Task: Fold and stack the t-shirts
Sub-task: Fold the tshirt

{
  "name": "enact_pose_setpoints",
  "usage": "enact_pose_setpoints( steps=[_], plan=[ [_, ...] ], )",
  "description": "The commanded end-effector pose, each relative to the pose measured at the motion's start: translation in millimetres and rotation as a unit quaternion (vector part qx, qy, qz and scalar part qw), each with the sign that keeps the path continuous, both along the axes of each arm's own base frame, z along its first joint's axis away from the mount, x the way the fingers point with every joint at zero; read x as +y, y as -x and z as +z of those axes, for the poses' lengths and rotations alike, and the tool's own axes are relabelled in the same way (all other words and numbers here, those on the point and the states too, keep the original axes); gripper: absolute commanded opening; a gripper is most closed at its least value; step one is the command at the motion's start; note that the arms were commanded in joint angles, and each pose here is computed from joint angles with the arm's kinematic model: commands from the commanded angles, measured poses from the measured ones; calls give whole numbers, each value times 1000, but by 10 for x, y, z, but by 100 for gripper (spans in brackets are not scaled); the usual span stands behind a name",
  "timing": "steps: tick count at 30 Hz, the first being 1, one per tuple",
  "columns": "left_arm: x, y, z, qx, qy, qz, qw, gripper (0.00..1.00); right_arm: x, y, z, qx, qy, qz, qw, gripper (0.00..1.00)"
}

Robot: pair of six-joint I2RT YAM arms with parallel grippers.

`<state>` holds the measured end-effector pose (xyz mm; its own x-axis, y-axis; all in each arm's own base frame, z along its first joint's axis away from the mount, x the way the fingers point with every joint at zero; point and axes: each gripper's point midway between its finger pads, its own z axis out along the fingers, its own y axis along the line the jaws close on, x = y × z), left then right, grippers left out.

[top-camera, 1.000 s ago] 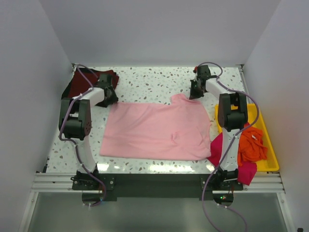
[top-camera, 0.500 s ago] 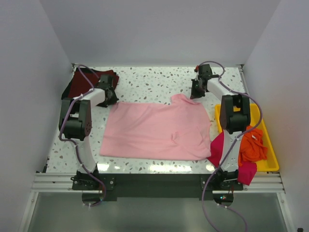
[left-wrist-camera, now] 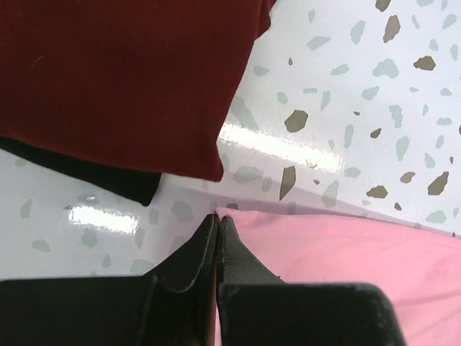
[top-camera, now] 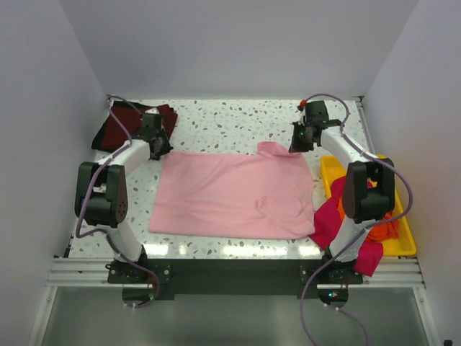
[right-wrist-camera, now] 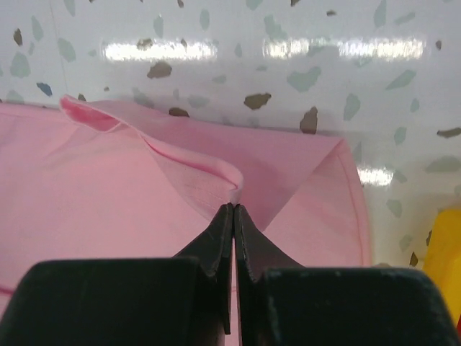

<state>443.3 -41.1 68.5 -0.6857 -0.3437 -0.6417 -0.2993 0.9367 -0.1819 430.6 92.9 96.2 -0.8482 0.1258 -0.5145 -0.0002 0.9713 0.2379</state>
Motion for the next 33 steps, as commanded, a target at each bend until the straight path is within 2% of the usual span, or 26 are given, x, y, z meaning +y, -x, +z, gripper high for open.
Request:
enact_pose_setpoints(
  steps=[1, 14, 22, 33],
  plan=[
    [37, 18, 257, -50, -11, 1, 999, 0, 35, 216, 163, -8, -14, 3, 1000, 0],
    [208, 606, 133, -30, -31, 29, 999, 0, -186, 1064, 397, 20, 20, -23, 999, 0],
    [269, 920, 91, -36, -29, 43, 998, 0, -295, 1621, 305, 51, 36, -30, 998, 0],
    [289, 1186, 117, -58, -21, 47, 997, 0, -305, 1966, 326, 60, 33, -32, 997, 0]
  ],
)
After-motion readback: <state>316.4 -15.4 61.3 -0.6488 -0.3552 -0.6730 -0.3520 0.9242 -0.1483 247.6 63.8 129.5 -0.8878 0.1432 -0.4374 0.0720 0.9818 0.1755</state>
